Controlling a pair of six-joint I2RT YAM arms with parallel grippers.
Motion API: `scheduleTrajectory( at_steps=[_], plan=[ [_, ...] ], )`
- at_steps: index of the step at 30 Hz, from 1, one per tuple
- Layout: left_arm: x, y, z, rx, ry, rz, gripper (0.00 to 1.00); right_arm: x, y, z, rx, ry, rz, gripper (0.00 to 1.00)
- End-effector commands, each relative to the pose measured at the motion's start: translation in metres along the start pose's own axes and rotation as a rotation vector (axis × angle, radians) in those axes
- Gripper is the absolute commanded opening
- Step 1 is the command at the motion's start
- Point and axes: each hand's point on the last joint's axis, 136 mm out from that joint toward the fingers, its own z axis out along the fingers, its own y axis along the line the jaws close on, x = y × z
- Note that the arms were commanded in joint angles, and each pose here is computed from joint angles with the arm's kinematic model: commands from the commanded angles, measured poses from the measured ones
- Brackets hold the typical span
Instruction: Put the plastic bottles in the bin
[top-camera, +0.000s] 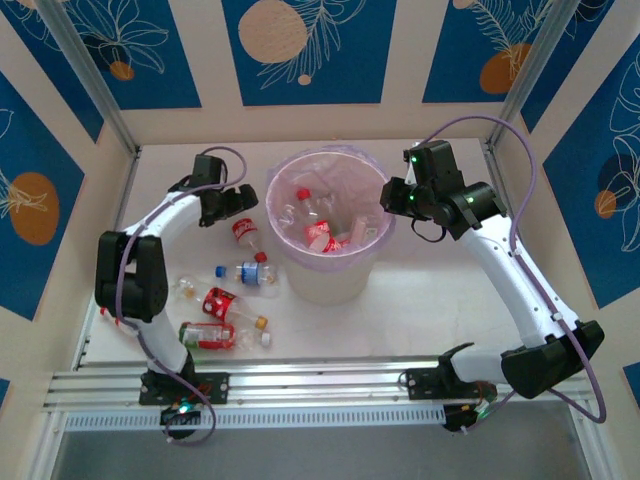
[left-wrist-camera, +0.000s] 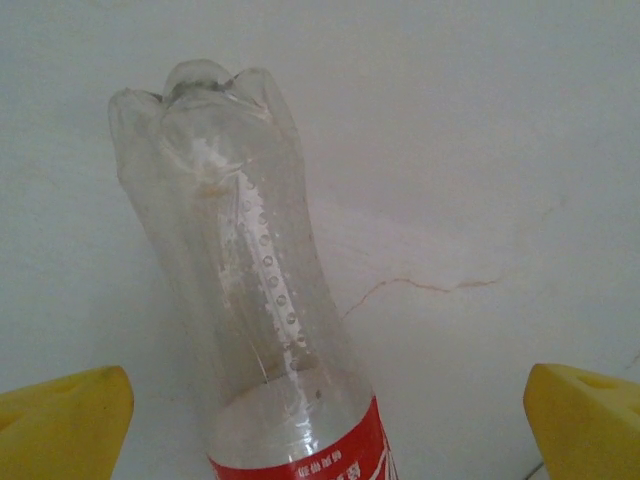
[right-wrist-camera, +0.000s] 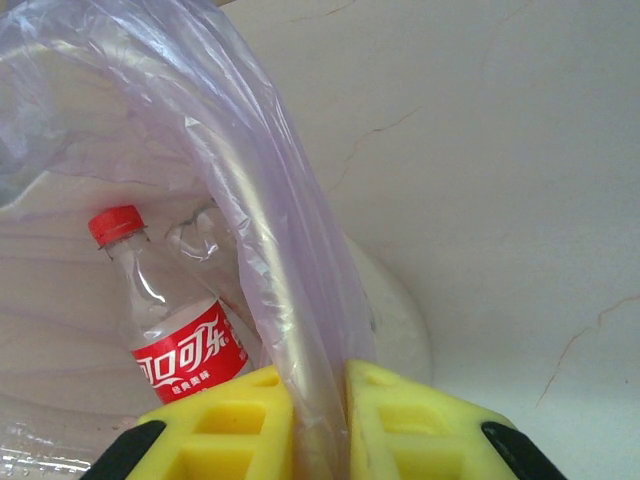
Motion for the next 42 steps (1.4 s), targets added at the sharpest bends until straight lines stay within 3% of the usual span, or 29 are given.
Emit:
scheduleTrajectory(
  at_steps=[1,9,13,21,26,32,37,42],
  plan=[
    [0.014,0.012,0.018,-0.036,0.034,-0.028,1.00,0.001,0.005,-0.011,-0.016,-0.004,0.000,0.19],
    [0.034,0.017,0.044,-0.025,0.068,-0.083,0.97,0.001,0.005,-0.006,-0.007,0.005,-0.007,0.19],
    [0.040,0.016,0.054,-0.026,0.087,-0.087,0.89,0.001,0.004,-0.006,0.001,0.005,-0.010,0.19],
    [0.041,0.018,0.054,-0.035,0.076,-0.091,0.63,0.001,0.003,-0.007,0.010,0.003,-0.014,0.19],
    [0.027,0.009,0.041,-0.009,0.039,-0.089,0.61,0.002,0.003,-0.006,0.011,0.004,-0.012,0.19],
    [-0.028,-0.010,-0.018,0.034,-0.113,-0.063,0.60,-0.001,0.005,-0.006,0.010,-0.010,-0.012,0.19],
    [-0.086,-0.032,-0.110,0.065,-0.321,-0.011,0.52,0.000,0.003,-0.007,0.019,-0.010,-0.016,0.19],
    [-0.110,-0.082,-0.207,0.218,-0.504,0.048,0.51,-0.002,0.002,-0.009,0.028,-0.022,-0.021,0.18]
  ],
)
